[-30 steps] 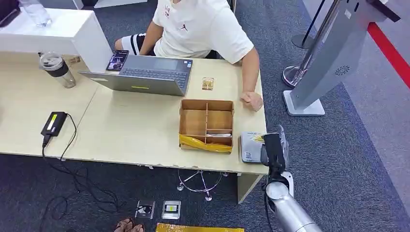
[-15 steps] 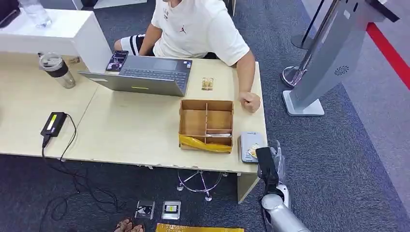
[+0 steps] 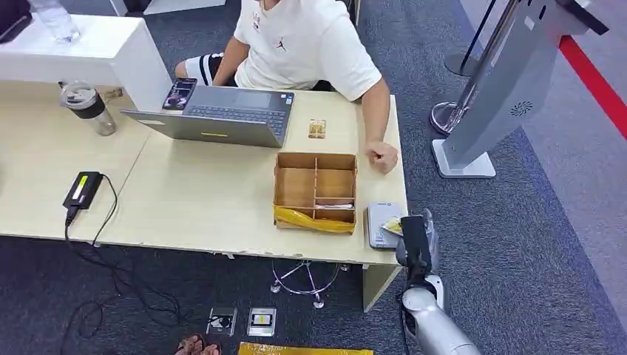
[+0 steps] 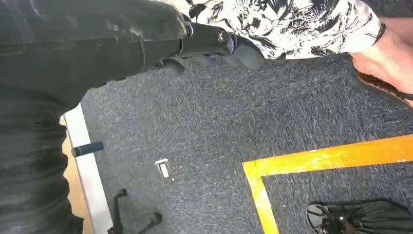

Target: Pass the card to the sensor for recognition and then transmit it.

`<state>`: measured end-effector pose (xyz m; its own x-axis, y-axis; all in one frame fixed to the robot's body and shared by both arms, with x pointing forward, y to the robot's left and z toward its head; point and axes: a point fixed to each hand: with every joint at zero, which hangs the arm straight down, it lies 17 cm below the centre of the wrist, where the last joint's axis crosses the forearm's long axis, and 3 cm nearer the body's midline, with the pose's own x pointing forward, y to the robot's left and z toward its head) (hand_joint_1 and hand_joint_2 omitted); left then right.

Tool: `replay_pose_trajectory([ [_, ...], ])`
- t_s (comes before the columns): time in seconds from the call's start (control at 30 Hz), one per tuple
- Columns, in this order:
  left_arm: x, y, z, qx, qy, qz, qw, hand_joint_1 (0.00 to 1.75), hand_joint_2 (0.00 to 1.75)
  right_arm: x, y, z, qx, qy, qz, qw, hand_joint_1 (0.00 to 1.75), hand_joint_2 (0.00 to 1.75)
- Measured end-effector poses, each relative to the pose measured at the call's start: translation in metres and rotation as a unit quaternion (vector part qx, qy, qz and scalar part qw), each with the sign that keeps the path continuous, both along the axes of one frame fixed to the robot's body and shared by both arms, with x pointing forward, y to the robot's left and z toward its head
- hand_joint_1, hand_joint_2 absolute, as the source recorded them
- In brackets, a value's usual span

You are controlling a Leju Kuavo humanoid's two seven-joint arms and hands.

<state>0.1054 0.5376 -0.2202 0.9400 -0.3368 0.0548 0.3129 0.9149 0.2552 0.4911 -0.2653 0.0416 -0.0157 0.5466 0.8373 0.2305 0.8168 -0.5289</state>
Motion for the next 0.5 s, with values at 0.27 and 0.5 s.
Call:
replay_pose_trajectory([
  [0.27, 0.002, -0.001, 0.000, -0.003, -0.006, -0.004, 1.000, 0.00, 1.75, 0.033, -0.003, 0.124, 0.039, -0.130, -0.016, 0.991, 1.75, 1.75],
  [0.5, 0.003, -0.002, 0.000, -0.005, -0.011, -0.007, 1.000, 0.00, 1.75, 0.025, -0.004, 0.214, 0.038, -0.253, -0.010, 0.967, 1.75, 1.75],
])
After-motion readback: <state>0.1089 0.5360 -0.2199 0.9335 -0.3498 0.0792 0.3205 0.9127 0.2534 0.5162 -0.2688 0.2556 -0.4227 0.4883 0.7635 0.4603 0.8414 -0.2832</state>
